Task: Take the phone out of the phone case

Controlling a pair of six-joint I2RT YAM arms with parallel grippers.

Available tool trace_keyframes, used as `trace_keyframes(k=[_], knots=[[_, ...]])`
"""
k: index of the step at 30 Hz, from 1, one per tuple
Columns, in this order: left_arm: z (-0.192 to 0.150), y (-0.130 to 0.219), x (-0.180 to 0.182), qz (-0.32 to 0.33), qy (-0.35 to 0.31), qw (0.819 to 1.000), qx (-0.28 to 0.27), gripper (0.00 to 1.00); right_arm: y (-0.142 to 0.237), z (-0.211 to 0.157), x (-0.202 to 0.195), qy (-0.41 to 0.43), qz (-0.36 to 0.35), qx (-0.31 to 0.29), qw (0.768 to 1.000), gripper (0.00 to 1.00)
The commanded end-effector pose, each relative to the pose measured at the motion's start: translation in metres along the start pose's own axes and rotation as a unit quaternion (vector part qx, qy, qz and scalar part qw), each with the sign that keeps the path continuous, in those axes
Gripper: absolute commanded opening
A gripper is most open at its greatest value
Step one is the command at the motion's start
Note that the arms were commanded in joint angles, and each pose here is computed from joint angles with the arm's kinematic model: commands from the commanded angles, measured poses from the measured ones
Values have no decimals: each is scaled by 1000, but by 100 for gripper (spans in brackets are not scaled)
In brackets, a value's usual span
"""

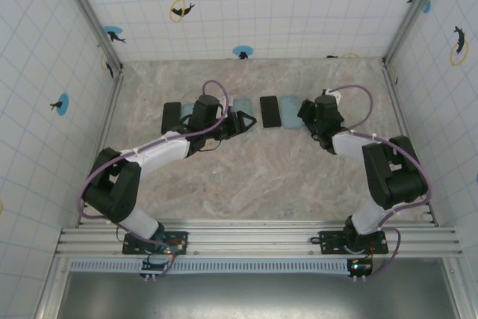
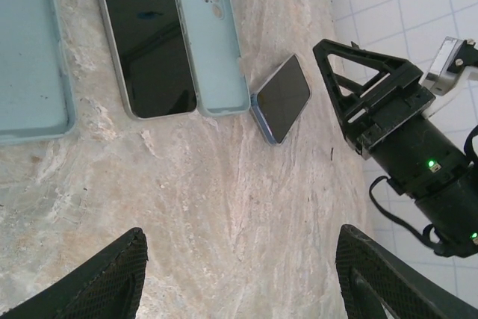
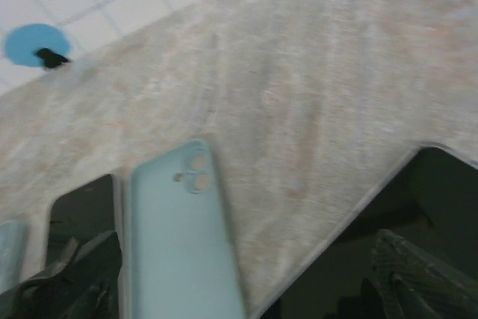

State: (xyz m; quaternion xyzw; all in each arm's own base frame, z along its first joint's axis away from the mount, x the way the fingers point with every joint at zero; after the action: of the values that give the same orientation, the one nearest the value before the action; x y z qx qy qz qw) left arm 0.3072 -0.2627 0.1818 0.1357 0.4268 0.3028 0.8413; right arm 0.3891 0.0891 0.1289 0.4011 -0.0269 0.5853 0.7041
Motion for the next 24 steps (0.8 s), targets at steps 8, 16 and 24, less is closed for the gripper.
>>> trace_keyframes(k=[8, 16, 24], knots=[[6, -4, -6, -25, -28, 999, 10, 70, 9, 0, -42, -72, -186, 23, 980, 100], [5, 1, -9, -30, -41, 999, 9, 71, -17, -1, -44, -103, -223, 47, 968, 99], [-1, 4, -5, -28, -41, 999, 14, 72, -40, -4, -48, -108, -265, 64, 956, 100]])
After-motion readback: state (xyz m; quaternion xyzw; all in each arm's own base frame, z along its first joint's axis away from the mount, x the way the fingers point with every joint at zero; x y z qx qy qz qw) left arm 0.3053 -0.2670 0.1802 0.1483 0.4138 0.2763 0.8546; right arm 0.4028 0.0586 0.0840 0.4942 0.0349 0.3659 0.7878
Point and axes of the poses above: each hand's point on the last joint's axis, 136 mm out from that joint toward the fingers, its own y axis back along the fingers, its own x axis along the line the jaws close on, z = x × y, the point moved 6 cm from there along y, back along the fingers, and after that the axes turned 15 degrees about -y, right-handed, at the moved point
